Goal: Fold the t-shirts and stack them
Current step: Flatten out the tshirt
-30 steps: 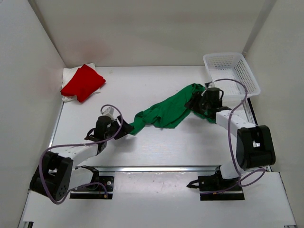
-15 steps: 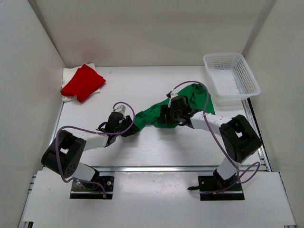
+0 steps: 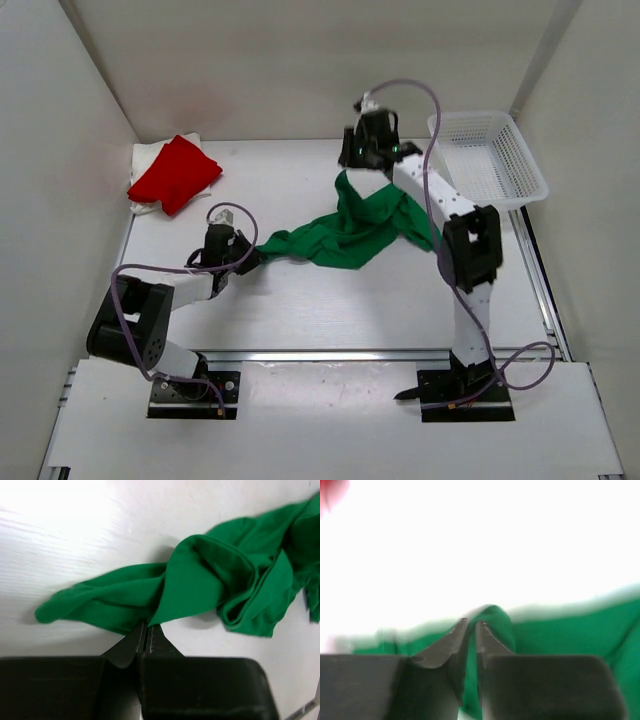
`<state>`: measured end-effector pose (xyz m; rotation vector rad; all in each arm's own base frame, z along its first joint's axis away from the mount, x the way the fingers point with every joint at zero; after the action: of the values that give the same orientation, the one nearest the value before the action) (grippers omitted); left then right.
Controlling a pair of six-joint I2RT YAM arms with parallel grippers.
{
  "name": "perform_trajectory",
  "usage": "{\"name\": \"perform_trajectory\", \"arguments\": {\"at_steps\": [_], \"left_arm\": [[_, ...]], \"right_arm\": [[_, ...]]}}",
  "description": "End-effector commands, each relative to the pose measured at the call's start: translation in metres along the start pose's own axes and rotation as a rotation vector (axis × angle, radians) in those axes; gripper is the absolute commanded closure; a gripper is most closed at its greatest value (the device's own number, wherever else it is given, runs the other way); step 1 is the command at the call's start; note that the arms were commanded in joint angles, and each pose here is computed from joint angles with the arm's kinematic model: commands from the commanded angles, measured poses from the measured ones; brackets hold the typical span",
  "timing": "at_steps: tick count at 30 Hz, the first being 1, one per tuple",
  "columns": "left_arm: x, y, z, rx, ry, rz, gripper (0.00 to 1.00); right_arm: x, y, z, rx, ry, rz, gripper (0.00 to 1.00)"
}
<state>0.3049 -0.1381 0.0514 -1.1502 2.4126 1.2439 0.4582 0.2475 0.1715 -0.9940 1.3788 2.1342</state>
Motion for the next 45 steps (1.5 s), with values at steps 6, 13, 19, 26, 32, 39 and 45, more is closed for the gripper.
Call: {"name": "perform_trajectory", "arguments": {"at_steps": [6, 13, 19, 26, 32, 39, 45], "left_arm": [[-0.031, 0.021, 0.004, 0.020, 0.067, -0.126, 0.50], [-0.032, 0.048, -0.076, 0.071, -0.228, -0.265, 0.45], [-0.008, -0.007, -0.134, 0.036, -0.436, -0.125, 0.38], [-0.017, -0.074, -0.153, -0.157, -0.596, -0.095, 0.26], [-0.024, -0.097, -0.152, -0.232, -0.616, -0.088, 0.29], [-0.019, -0.095, -0.148, -0.217, -0.580, -0.087, 0.83], [-0.031, -0.052, -0.171, -0.134, -0.544, -0.167, 1.00]], "right_arm": [[-0.098, -0.002, -0.049, 0.109, 0.012, 0.028, 0.49], [-0.035, 0.041, -0.050, 0.265, 0.146, 0.162, 0.77], [-0.018, 0.137, -0.048, 0.183, 0.067, -0.065, 0.74], [0.095, 0.163, -0.071, 0.057, -0.158, -0.093, 0.68], [0.153, 0.167, -0.069, -0.015, -0.223, -0.063, 0.67], [0.173, 0.167, -0.066, -0.059, -0.260, -0.086, 0.67], [0.184, 0.152, -0.057, -0.083, -0.247, -0.038, 0.66]]}}
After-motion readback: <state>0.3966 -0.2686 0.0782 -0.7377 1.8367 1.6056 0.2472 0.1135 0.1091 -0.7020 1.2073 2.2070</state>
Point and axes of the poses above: each gripper's point midway between its finger pads, its own y axis back along the fingers, its own z axis along the line the jaws close on, x = y × z, the point moved 3 cm from there along y, back along the fingers, and after that the axes turned 4 degrees about y, right-handed, at the moved point
